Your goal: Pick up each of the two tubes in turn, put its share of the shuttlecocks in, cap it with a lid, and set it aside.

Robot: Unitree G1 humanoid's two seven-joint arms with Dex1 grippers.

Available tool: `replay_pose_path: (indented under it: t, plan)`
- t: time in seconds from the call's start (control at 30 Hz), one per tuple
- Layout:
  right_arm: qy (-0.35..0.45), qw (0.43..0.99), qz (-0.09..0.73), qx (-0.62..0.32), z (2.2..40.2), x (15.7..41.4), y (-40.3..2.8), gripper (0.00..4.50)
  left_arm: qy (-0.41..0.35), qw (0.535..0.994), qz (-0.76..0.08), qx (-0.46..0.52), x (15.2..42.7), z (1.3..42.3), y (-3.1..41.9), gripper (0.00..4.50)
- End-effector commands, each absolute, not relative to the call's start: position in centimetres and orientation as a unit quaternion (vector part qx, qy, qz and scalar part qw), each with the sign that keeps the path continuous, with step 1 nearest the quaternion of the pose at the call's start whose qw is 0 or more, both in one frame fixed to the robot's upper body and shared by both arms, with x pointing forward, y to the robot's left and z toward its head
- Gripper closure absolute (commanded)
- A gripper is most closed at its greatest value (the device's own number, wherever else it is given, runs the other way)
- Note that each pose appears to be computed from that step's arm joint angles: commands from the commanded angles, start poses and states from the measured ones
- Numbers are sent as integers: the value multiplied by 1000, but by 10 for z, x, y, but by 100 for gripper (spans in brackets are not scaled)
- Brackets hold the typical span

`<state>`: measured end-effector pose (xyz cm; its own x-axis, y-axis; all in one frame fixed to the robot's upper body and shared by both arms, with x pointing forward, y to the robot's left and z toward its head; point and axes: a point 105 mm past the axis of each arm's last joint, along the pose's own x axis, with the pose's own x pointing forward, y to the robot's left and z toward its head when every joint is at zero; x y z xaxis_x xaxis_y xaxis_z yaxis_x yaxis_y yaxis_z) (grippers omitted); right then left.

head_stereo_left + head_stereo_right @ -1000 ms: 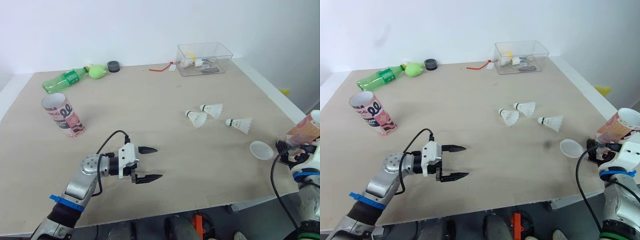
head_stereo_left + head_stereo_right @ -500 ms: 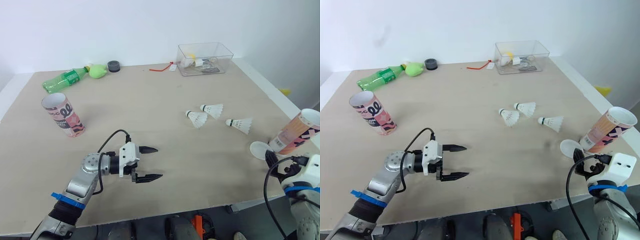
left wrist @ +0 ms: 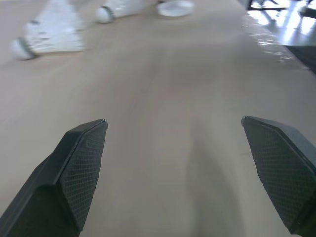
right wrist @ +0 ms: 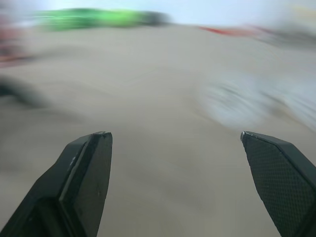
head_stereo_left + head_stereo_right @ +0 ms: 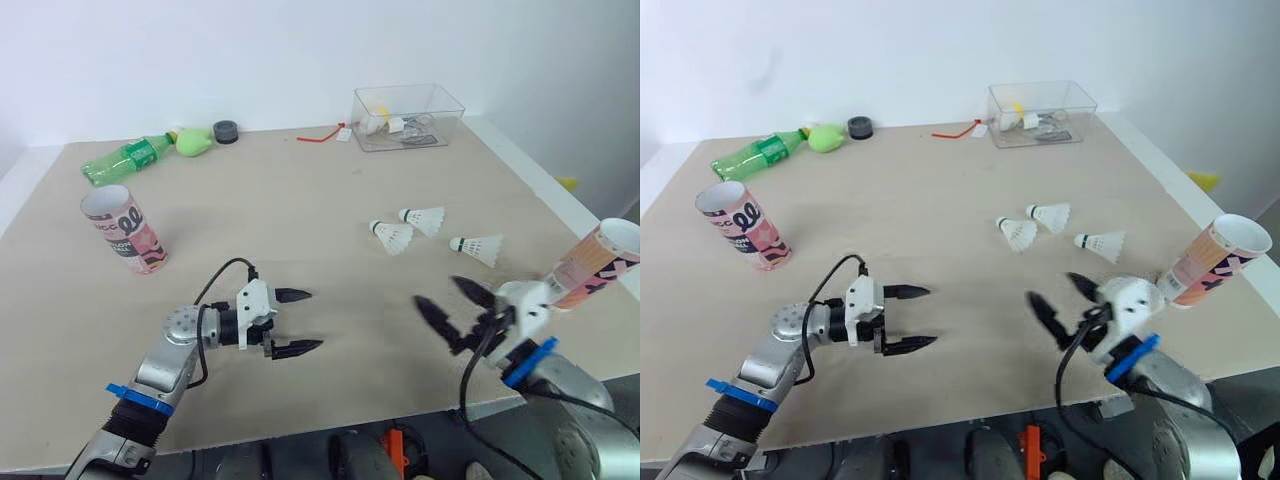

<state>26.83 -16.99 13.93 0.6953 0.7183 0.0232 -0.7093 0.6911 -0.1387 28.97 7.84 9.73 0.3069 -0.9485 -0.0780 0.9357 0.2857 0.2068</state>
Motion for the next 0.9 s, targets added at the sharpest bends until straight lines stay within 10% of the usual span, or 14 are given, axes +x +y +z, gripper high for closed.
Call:
replay_pose_path:
  t: [0.03,0.37,0.5,0.9]
  plan:
    - [-53,857,510,-62,143,273,-143,4,-53,837,-535,101,296,107,91,0]
    - [-38,746,659,-87,132,300,-99,4,-65,940,-318,103,306,110,140,0]
    - [-54,748,654,-93,136,315,-95,4,-75,989,-112,67,307,118,190,0]
    - [-76,753,648,-83,139,325,-83,4,-51,992,116,13,309,111,258,0]
